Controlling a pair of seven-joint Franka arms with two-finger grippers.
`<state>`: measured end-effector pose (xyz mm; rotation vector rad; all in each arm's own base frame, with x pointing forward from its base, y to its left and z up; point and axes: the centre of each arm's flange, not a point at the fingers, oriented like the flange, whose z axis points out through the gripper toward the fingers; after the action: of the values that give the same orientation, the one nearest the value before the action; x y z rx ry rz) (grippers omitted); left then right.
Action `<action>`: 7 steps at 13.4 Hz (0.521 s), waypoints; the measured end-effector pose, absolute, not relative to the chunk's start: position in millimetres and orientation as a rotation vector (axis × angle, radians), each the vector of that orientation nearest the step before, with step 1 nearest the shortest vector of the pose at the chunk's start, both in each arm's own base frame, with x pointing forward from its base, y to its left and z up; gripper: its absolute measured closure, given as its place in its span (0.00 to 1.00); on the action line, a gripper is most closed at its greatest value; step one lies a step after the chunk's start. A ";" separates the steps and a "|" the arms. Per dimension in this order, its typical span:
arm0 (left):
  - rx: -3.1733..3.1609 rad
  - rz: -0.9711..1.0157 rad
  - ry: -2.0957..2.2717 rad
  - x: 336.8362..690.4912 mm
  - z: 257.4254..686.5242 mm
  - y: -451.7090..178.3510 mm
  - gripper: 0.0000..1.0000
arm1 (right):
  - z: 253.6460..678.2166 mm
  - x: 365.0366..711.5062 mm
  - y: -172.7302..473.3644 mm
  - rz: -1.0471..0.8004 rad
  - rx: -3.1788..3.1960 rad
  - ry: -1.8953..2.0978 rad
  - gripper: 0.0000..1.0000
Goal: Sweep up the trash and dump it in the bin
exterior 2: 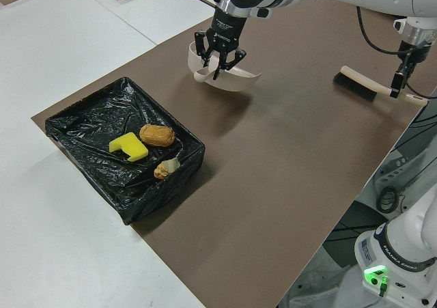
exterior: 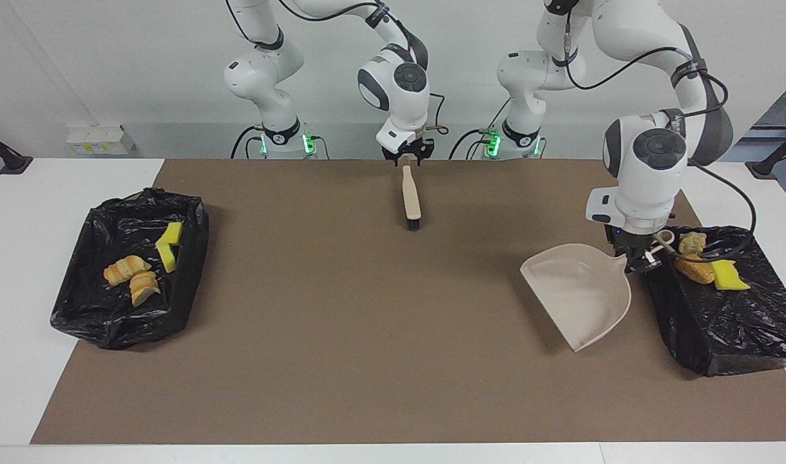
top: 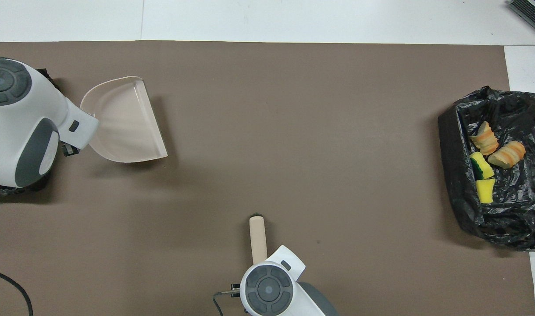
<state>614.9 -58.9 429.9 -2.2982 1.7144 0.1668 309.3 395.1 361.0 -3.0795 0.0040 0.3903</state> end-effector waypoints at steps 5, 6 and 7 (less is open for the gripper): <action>-2.602 0.013 1.386 606.7 413.5 -145.3 0.68 | 427.5 404.9 339.0 0.310 -3.026 -0.014 0.00; -2.700 -0.019 1.270 604.2 407.5 -164.9 0.68 | 436.3 426.1 318.5 0.259 -3.039 -0.042 0.00; -2.779 -0.041 1.165 601.8 402.5 -182.5 0.68 | 440.8 440.6 301.2 0.226 -3.056 -0.079 0.00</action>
<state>601.8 -182.5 402.5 -2.7791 1.1652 -0.0411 440.6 301.2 440.8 -3.0561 -0.0791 0.2255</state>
